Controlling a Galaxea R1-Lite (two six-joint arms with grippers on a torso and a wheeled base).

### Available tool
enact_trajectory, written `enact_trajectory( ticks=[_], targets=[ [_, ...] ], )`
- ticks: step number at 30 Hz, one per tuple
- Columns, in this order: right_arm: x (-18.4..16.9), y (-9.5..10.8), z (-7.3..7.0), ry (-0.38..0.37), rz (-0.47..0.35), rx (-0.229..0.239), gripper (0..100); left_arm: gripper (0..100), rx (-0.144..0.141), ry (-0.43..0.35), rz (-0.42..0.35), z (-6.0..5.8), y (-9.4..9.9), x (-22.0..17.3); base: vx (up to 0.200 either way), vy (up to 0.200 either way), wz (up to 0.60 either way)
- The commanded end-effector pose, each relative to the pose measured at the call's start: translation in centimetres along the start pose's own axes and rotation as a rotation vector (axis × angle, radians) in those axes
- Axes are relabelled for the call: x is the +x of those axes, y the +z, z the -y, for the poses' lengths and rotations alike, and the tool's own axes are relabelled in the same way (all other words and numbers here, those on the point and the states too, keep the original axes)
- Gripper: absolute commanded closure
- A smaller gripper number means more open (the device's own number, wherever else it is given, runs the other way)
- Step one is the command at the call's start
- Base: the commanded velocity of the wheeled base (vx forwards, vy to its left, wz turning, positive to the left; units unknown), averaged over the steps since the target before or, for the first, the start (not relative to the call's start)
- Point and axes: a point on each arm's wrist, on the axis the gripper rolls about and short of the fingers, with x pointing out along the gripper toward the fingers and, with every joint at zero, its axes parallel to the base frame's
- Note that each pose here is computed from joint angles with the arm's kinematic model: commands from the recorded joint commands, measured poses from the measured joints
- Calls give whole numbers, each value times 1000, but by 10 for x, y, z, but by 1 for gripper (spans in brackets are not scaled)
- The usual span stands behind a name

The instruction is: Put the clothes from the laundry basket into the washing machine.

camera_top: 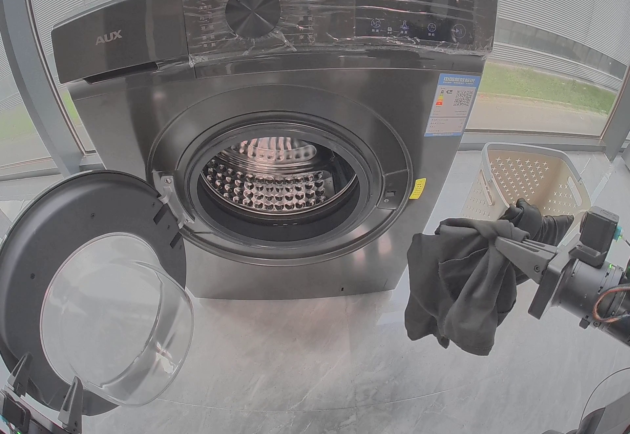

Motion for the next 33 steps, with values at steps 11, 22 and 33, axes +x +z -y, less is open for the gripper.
enact_trajectory(
  ticks=[11,22,33],
  targets=[
    [35,-8,-13,41,7,-7,100,0,11,5,-1,0,-5,0,0,0,0],
    [61,-1,-40,133,60,24,100,0,25,-352,95,9,67,-2,0,0,0],
    [123,2,-64,134,150,78,100,0,75,-521,-96,16,96,88,0,0,0]
  ],
)
